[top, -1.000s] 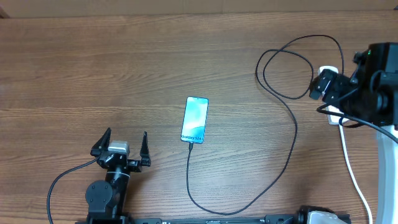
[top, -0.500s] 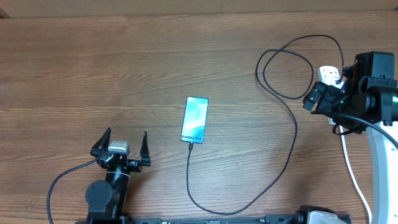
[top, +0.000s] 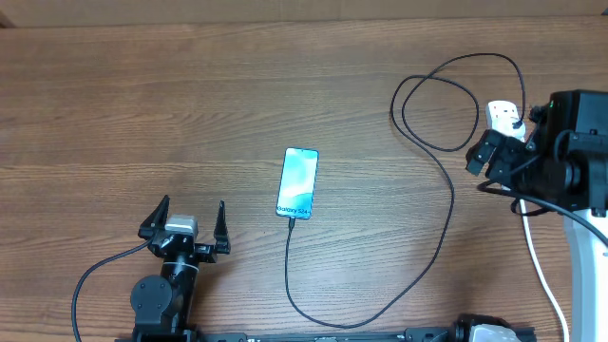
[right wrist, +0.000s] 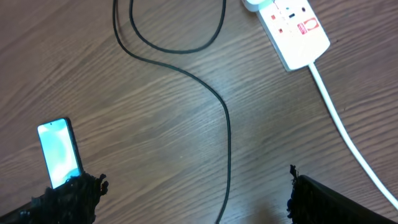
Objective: Plug charger to phone and switch on socket
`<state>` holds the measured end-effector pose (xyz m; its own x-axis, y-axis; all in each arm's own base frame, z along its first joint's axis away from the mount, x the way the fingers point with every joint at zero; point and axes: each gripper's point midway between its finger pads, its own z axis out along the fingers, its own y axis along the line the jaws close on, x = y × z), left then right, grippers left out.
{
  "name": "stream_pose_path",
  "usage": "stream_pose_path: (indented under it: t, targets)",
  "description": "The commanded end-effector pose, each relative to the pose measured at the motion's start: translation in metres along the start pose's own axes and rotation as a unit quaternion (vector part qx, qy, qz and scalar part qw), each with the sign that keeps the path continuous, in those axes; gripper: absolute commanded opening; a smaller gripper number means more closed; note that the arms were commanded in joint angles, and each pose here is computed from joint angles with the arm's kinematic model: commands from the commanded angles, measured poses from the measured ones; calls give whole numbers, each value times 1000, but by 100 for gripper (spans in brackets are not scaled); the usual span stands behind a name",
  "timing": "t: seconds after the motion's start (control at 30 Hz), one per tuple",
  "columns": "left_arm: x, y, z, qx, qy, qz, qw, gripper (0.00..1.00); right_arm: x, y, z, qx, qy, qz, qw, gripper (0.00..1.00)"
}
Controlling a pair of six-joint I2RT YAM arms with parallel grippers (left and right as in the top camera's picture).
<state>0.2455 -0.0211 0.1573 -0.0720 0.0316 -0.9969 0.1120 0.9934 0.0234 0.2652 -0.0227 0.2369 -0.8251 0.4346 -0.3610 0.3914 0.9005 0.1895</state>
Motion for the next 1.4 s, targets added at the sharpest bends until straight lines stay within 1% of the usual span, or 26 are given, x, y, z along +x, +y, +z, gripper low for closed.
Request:
stream_pose_path:
  t: [0.0,0.4,0.8,0.9,1.0,1.13,1.27,1.37]
  targets:
    - [1,4,0,-9,-1,6,1000,100,9,-2,5,2,7,-4,1000,100]
    - [1,4,0,-10,-1,6,1000,100,53,-20,37,25,75,0,997,100]
    - [1,4,0,-9,-1,6,1000,100,52,-22,36,31,66,-1,997,100]
    - [1,4,0,-10,-1,6,1000,100,35,-14,38,11,31,-1,999,100]
    - [1,4,0,-10,-1,6,1000,100,9,6,39,-37,-22,-10,999,100]
    - [1,4,0,-10,-1,6,1000,99,-21,37,42,-103,-96,-35,989,100]
    - [1,4,0,-10,-1,6,1000,100,-34,63,49,-164,-153,-61,973,100]
    - [1,4,0,-9,-1,6,1000,100,-31,77,58,-202,-177,-80,960,100]
